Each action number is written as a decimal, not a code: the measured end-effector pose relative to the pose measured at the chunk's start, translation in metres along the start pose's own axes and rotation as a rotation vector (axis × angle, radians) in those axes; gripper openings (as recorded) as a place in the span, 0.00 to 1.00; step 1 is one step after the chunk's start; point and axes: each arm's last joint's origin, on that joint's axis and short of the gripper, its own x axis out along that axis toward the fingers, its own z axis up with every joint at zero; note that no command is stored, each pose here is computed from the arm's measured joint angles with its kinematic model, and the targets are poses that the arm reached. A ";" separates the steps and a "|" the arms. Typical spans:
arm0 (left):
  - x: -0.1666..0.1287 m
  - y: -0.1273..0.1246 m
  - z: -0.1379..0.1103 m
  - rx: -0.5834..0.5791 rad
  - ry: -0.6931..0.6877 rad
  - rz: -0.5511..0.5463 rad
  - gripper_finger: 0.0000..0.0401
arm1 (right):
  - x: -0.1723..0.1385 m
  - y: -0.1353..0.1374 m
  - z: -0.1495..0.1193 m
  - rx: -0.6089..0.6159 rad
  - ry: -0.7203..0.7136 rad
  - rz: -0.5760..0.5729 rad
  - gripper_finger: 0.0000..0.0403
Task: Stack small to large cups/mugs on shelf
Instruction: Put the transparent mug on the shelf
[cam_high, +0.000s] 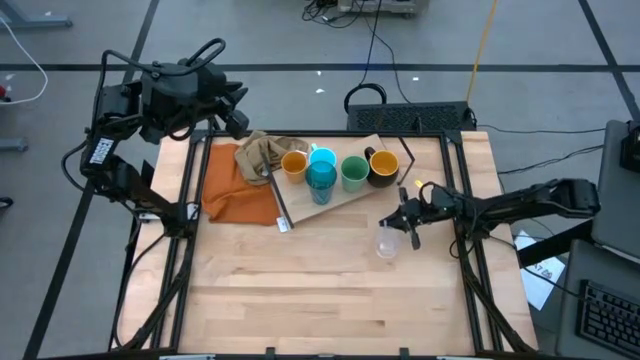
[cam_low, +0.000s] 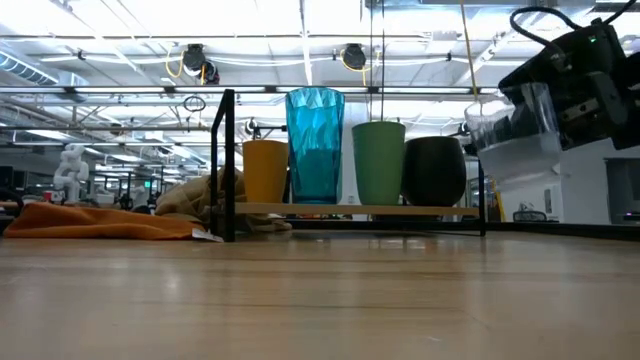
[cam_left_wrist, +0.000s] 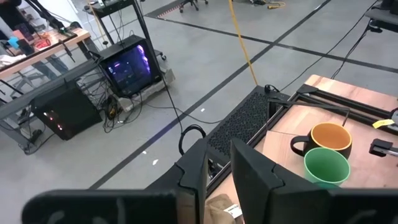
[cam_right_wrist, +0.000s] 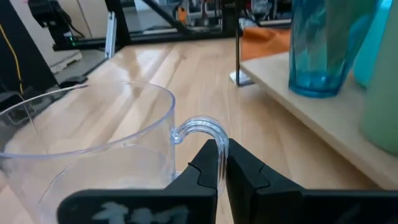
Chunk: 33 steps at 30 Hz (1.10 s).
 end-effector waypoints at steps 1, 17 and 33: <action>0.000 0.000 0.000 -0.001 0.000 -0.004 0.18 | 0.001 0.000 -0.001 -0.001 0.006 0.002 0.00; 0.000 0.000 0.000 -0.007 0.001 -0.007 0.18 | 0.011 -0.001 0.006 -0.065 -0.130 -0.043 0.00; 0.000 0.000 0.000 -0.019 0.001 -0.007 0.18 | 0.026 0.004 -0.010 -0.032 -0.108 -0.084 0.00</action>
